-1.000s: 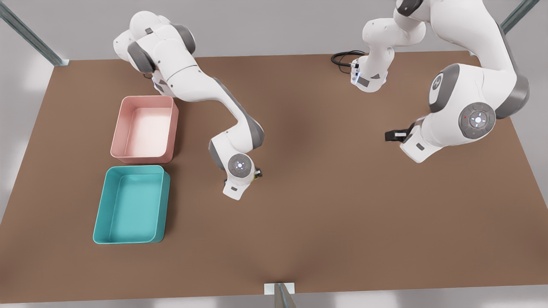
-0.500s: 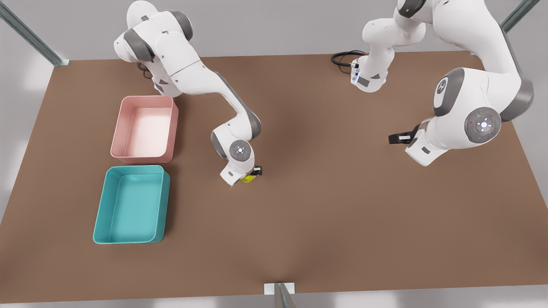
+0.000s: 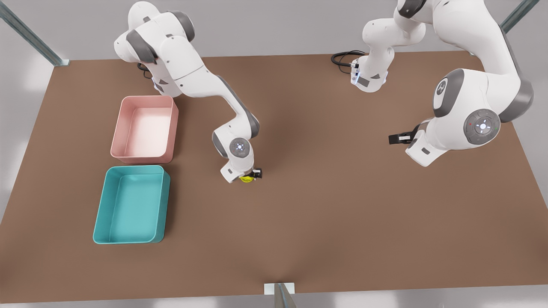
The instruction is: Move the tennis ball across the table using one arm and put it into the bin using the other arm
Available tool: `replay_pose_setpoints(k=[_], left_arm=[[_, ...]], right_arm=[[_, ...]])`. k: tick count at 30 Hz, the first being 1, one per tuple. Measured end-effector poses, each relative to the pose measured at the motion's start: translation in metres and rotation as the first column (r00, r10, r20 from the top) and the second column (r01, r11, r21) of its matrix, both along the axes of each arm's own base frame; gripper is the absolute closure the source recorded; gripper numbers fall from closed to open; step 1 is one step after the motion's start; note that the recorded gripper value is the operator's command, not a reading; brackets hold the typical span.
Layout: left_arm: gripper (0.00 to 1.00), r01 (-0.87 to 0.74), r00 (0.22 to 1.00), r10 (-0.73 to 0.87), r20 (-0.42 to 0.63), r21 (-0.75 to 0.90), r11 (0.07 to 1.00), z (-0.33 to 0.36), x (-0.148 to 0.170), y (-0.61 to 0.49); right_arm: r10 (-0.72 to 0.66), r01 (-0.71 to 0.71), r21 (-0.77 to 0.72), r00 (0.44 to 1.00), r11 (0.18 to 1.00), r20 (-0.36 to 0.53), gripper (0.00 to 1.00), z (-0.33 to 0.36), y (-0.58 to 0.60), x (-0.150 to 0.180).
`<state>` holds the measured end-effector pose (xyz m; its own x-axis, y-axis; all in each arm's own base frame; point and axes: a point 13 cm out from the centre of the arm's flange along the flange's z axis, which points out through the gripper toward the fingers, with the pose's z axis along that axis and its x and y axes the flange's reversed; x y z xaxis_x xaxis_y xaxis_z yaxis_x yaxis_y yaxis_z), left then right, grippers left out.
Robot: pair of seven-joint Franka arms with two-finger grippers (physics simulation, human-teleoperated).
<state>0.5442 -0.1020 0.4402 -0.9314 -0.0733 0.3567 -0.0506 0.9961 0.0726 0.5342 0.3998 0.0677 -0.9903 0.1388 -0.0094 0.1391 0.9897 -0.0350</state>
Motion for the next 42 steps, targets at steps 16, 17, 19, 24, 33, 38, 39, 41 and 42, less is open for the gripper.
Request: replay_pose_setpoints(k=[16,17,19,24,33,38,39,41,42], left_arm=[[0.0,-0.002,1.0,0.002,-0.008,0.005,1.0,0.0,-0.003,-0.004],[0.0,-0.002,1.0,0.002,-0.008,0.005,1.0,0.0,-0.003,-0.004],[0.0,-0.002,1.0,0.002,-0.011,0.007,1.0,0.0,-0.004,-0.004],[0.0,-0.006,1.0,0.006,-0.015,0.008,1.0,-0.001,-0.004,-0.003],[0.0,-0.002,1.0,0.002,-0.016,0.004,1.0,-0.001,-0.005,-0.008],[0.0,-0.001,1.0,0.001,-0.027,0.003,1.0,-0.004,-0.006,-0.009],[0.0,-0.001,1.0,0.001,-0.028,0.003,1.0,-0.005,-0.006,-0.009],[0.0,-0.003,1.0,0.003,-0.03,0.003,1.0,-0.005,-0.006,-0.008],[0.0,-0.003,1.0,0.003,-0.03,0.003,1.0,-0.005,-0.006,-0.008]], right_arm=[[-0.035,0.035,0.002,0.999,0.999,0.011,0.0,-0.029,0.012,-0.016],[-0.036,0.036,0.001,0.999,0.999,0.01,0.0,-0.03,0.012,-0.018],[-0.038,0.038,0.0,0.999,0.999,0.008,0.0,-0.031,0.012,-0.02],[-0.049,0.049,-0.001,0.999,0.999,0.008,0.2,-0.031,0.01,-0.021],[-0.079,0.078,0.039,0.996,0.996,0.038,0.39,-0.002,0.008,0.0],[-0.131,0.121,0.076,0.981,0.99,0.144,0.39,0.084,-0.04,0.062],[-0.147,0.137,0.068,0.974,0.988,0.172,0.39,0.103,-0.068,0.082],[-0.177,0.171,0.046,0.961,0.984,0.212,0.39,0.129,-0.132,0.121],[-0.196,0.194,0.034,0.955,0.98,0.223,0.39,0.137,-0.174,0.14]])
